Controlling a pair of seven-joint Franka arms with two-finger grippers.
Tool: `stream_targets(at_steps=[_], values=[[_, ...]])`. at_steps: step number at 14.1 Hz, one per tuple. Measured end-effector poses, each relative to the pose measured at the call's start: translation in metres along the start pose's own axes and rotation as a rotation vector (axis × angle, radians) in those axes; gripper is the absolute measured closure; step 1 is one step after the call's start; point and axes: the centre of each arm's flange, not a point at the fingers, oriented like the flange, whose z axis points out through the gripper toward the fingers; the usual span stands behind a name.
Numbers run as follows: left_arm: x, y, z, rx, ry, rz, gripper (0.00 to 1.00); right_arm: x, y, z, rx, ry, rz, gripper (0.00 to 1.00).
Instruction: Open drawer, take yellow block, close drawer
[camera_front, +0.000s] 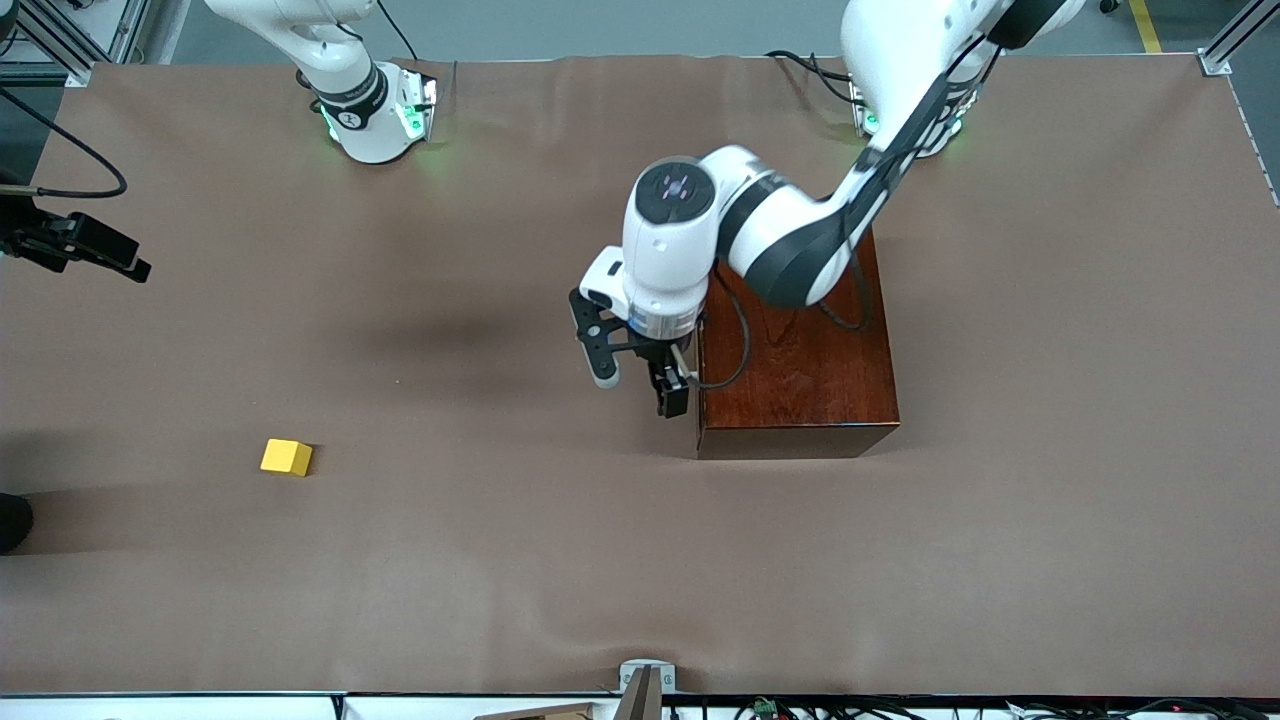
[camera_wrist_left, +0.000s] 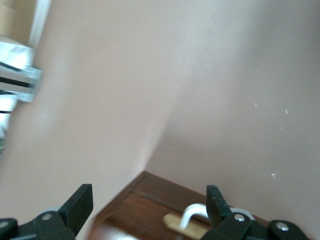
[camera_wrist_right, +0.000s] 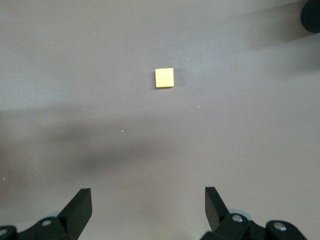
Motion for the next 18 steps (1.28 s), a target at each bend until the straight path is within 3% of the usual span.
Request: stream_targets(at_steps=[2,7,10,13,15,18], values=[[-0.024,-0.036,-0.064,0.045,-0.005,-0.066,0.00,0.000,0.000,0.000,0.000,-0.002,-0.001,0.00],[-0.154,-0.153,-0.179,0.117,-0.080,-0.309,0.00,-0.001,-0.001,0.001,-0.001,-0.008,-0.036,0.00],[-0.233,-0.201,-0.195,0.038,-0.112,-0.484,0.00,-0.001,0.001,0.001,0.000,-0.008,-0.060,0.00],[-0.311,-0.224,-0.206,-0.066,-0.223,-0.627,0.00,-0.001,0.000,0.001,-0.001,-0.014,-0.062,0.00],[-0.341,-0.222,-0.218,-0.095,-0.290,-0.686,0.00,-0.002,0.000,0.002,-0.001,-0.018,-0.062,0.00],[-0.366,-0.221,-0.225,-0.109,-0.306,-0.885,0.00,-0.002,0.000,0.002,-0.001,-0.020,-0.063,0.00]])
